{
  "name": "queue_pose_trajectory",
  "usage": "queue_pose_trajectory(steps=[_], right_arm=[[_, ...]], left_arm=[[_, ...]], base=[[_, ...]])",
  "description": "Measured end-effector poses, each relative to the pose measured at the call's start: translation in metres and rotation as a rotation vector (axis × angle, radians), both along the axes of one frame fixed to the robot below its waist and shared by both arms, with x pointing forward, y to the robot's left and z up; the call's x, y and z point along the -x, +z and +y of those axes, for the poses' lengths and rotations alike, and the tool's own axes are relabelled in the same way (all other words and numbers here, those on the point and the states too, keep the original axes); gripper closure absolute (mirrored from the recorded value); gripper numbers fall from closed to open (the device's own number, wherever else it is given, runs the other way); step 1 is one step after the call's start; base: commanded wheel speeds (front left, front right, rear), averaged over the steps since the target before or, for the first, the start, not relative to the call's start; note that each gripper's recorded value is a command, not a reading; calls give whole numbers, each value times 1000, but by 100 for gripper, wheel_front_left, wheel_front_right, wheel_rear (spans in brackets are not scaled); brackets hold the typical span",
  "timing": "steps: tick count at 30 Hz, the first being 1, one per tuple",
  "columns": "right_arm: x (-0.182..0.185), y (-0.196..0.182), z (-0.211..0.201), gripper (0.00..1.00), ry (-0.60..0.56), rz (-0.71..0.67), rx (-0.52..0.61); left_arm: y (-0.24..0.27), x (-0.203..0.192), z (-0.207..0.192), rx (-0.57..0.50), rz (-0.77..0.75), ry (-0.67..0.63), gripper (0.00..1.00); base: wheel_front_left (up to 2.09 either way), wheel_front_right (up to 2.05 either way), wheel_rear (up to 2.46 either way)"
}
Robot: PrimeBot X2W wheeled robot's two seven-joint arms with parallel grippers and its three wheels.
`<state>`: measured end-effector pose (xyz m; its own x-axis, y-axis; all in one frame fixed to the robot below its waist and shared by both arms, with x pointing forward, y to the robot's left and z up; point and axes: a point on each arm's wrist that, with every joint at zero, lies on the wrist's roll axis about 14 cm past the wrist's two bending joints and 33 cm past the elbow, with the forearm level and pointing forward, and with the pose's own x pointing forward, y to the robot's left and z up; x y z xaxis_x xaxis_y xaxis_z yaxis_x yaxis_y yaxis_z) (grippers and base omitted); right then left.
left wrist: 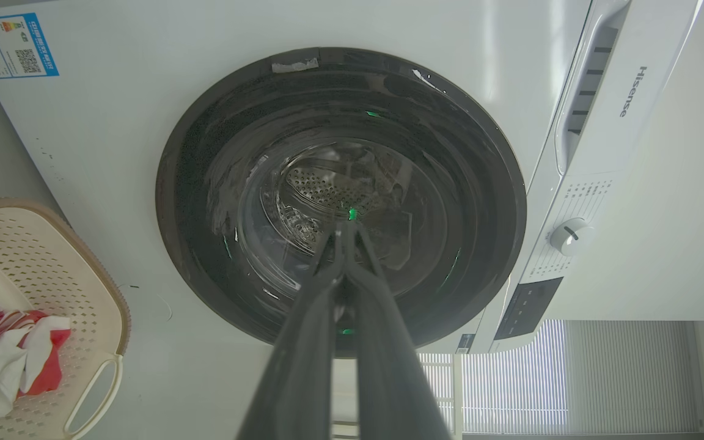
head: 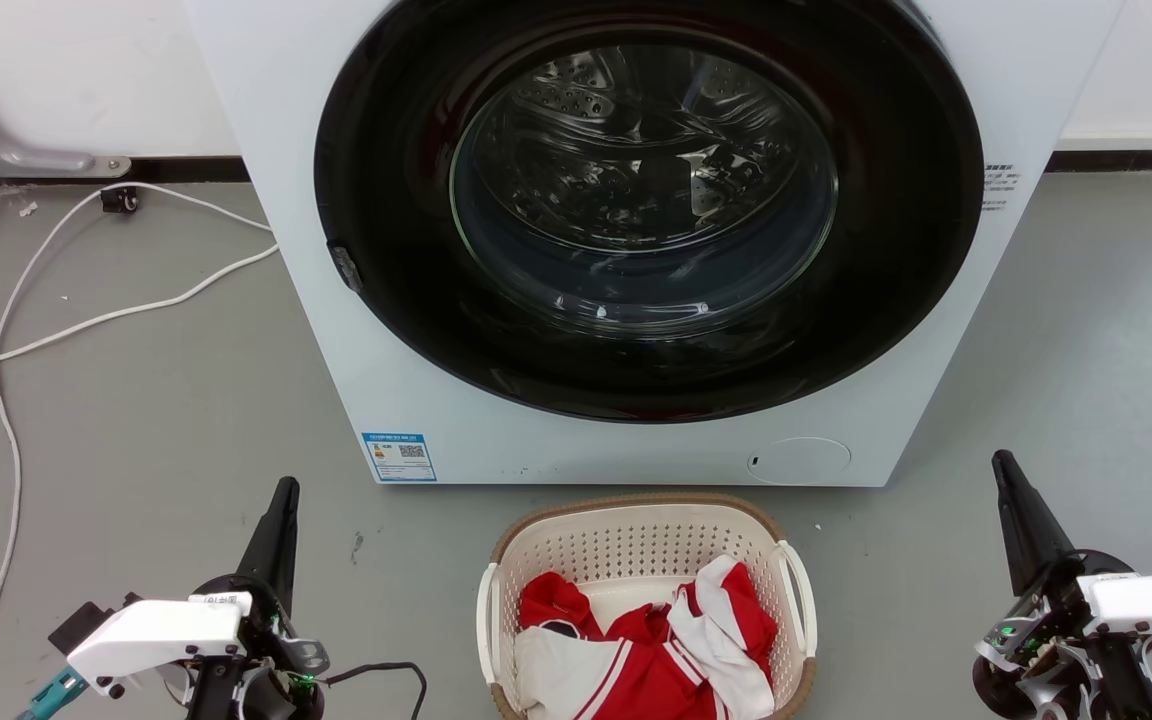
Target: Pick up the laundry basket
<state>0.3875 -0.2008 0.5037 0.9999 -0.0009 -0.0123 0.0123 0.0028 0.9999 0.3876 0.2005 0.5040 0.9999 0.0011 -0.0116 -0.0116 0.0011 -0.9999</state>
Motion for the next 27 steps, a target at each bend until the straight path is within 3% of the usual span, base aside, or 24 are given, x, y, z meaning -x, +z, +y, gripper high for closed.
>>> queue_pose_trajectory(steps=[27], right_arm=[[0,0,0,100,-1,0,-1]], left_arm=[[0,0,0,1,0,-2,100]], base=[[0,0,0]])
